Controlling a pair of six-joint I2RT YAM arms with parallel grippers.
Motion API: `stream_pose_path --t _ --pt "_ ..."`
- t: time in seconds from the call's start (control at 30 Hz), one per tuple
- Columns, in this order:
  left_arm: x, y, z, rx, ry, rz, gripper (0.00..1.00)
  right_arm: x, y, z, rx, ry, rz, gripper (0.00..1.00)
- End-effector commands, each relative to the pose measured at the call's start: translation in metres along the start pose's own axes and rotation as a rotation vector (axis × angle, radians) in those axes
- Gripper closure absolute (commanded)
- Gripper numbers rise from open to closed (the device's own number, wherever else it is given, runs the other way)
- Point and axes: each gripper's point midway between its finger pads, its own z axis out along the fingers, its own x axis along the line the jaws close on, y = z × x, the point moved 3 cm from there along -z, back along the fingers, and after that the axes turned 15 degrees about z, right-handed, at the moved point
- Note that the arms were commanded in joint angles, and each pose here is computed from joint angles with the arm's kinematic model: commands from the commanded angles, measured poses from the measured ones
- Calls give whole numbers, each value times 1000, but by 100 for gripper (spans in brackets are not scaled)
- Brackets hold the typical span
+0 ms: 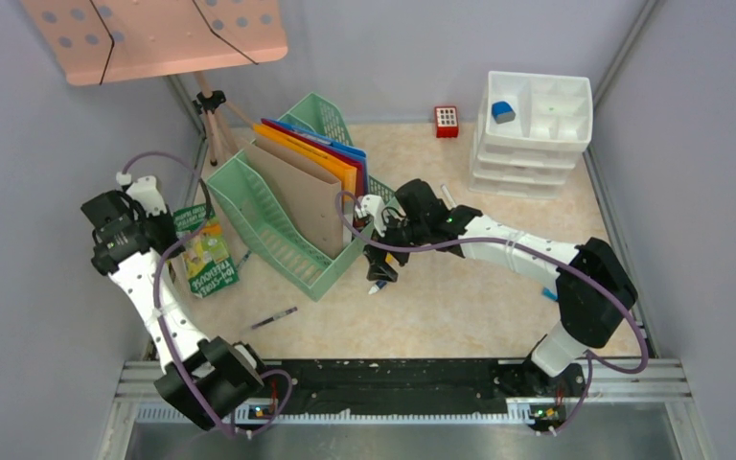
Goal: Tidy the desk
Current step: Pick up the book at the corner of the board.
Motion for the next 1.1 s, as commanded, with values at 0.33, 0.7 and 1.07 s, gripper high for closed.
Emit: stream_pose_path --t 0.33,0.7,1.07 --pt "-14 69 -130 -271 129 60 100 12 38 -26 -74 -26 -107 13" --pt "-56 100 -248 -479 147 178 100 17 74 -65 -171 -70 -91 13" --pt "-126 123 -308 -741 -145 214 100 24 116 -133 -325 -54 -74 12"
